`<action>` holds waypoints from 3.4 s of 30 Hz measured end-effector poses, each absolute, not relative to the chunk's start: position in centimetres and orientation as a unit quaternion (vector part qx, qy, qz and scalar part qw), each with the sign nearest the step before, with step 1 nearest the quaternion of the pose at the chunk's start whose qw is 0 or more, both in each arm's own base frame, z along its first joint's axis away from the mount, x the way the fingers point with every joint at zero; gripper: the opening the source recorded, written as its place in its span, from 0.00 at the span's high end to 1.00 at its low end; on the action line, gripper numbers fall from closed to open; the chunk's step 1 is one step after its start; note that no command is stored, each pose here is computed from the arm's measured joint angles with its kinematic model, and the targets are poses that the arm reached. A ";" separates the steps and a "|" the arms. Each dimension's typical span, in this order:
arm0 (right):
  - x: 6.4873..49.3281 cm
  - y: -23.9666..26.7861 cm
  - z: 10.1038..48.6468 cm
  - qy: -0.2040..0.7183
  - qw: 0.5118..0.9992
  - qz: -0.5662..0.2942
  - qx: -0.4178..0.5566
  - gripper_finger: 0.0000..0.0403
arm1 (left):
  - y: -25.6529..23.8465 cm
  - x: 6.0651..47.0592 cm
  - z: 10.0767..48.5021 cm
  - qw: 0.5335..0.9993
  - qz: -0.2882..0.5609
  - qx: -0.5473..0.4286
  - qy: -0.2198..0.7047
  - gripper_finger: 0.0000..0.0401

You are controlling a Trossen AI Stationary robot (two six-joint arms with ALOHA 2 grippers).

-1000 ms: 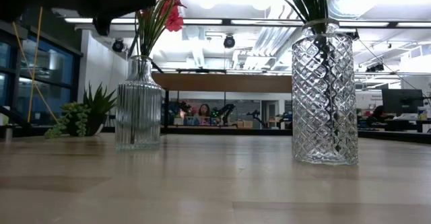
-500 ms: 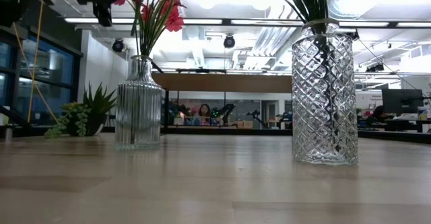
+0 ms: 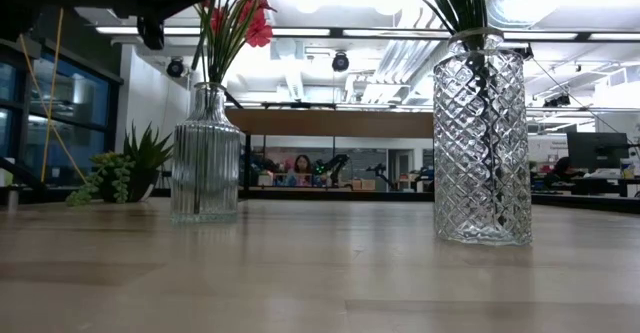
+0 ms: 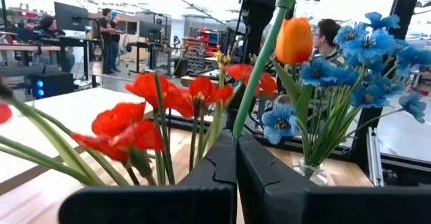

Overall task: Pick and place flowers into a vace then onto a shelf
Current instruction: Put the dark red flower into the left transparent vase

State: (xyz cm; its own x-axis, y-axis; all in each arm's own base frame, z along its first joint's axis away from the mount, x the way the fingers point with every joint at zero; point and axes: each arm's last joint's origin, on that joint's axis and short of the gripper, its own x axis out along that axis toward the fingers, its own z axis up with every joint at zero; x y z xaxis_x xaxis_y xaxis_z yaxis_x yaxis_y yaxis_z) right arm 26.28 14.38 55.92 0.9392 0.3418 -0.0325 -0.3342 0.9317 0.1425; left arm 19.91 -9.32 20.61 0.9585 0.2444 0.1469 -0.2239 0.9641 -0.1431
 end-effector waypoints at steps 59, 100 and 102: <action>26.4 14.4 55.8 0.029 0.985 0.158 0.067 0.62 | -7.4 21.3 19.4 0.993 0.094 -0.065 -0.041 0.93; 27.0 14.3 55.5 0.034 0.985 0.157 0.069 0.62 | -7.5 21.3 18.8 0.992 0.074 -0.097 -0.013 0.70; 27.0 14.3 55.5 0.034 0.985 0.157 0.069 0.62 | -7.5 21.3 18.8 0.992 0.074 -0.097 -0.013 0.68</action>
State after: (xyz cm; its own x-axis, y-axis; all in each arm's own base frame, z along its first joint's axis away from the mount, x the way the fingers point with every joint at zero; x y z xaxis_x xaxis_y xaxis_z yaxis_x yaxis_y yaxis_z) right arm 27.02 14.29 55.55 0.9484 0.3138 -0.0453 -0.3043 0.9411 0.1475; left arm 21.33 -7.52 18.77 0.9888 0.1487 0.0115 -0.1437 0.9703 -0.1948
